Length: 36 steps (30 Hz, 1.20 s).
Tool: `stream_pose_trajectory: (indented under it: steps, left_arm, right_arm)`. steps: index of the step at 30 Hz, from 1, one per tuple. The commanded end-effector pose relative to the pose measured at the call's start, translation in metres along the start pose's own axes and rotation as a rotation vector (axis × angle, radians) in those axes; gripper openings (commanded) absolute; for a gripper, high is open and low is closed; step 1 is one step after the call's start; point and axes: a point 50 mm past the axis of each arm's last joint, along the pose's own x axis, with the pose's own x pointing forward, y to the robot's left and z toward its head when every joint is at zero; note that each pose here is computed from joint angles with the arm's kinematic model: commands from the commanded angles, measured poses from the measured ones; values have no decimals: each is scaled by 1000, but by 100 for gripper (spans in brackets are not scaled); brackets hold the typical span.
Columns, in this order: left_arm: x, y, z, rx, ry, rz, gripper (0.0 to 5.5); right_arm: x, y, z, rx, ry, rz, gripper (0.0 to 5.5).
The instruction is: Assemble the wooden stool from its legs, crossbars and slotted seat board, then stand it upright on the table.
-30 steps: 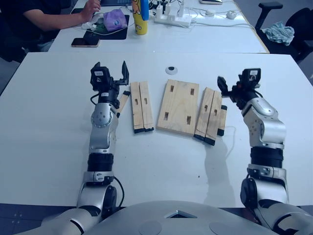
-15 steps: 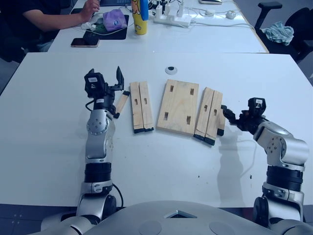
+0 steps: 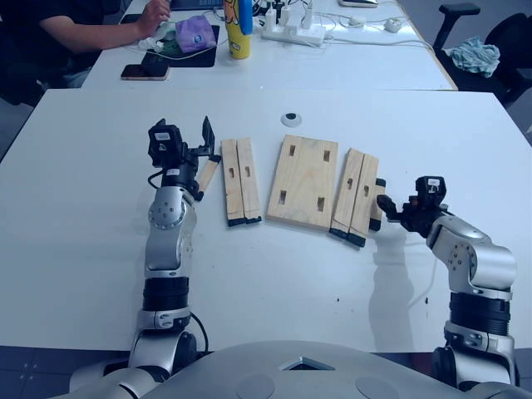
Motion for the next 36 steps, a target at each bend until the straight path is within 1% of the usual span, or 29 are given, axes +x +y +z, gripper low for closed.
stream_pose_trajectory:
  steps: [1, 14, 22, 24, 28, 30, 31, 33, 36]
  left_arm:
    - [-1, 0, 3, 4, -4, -8, 468]
    - [-1, -1, 1, 0, 1, -5, 468]
    - [1, -2, 2, 4, -3, -5, 468]
    - [2, -2, 3, 6, -4, -5, 468]
    - [2, -1, 4, 7, -8, 1, 468]
    - [2, 0, 4, 7, -11, 7, 468]
    - [2, 0, 4, 7, -11, 9, 468]
    - [2, 0, 4, 7, -11, 13, 468]
    - [1, 0, 4, 9, -13, 20, 468]
  right_arm:
    - [0, 5, 1, -14, -10, -1, 419]
    - [7, 23, 6, -39, -7, 61, 419]
    - [11, 22, -9, -48, 122, -6, 419]
    - [11, 23, -14, -32, 156, -9, 386]
    - [11, 22, -21, -91, 217, -47, 339]
    - [11, 22, -24, -83, 248, -51, 305]
    - [11, 22, -25, -80, 262, -54, 298]
    - [10, 21, -27, -65, 292, -64, 267]
    - [10, 17, -34, 20, 351, -86, 224]
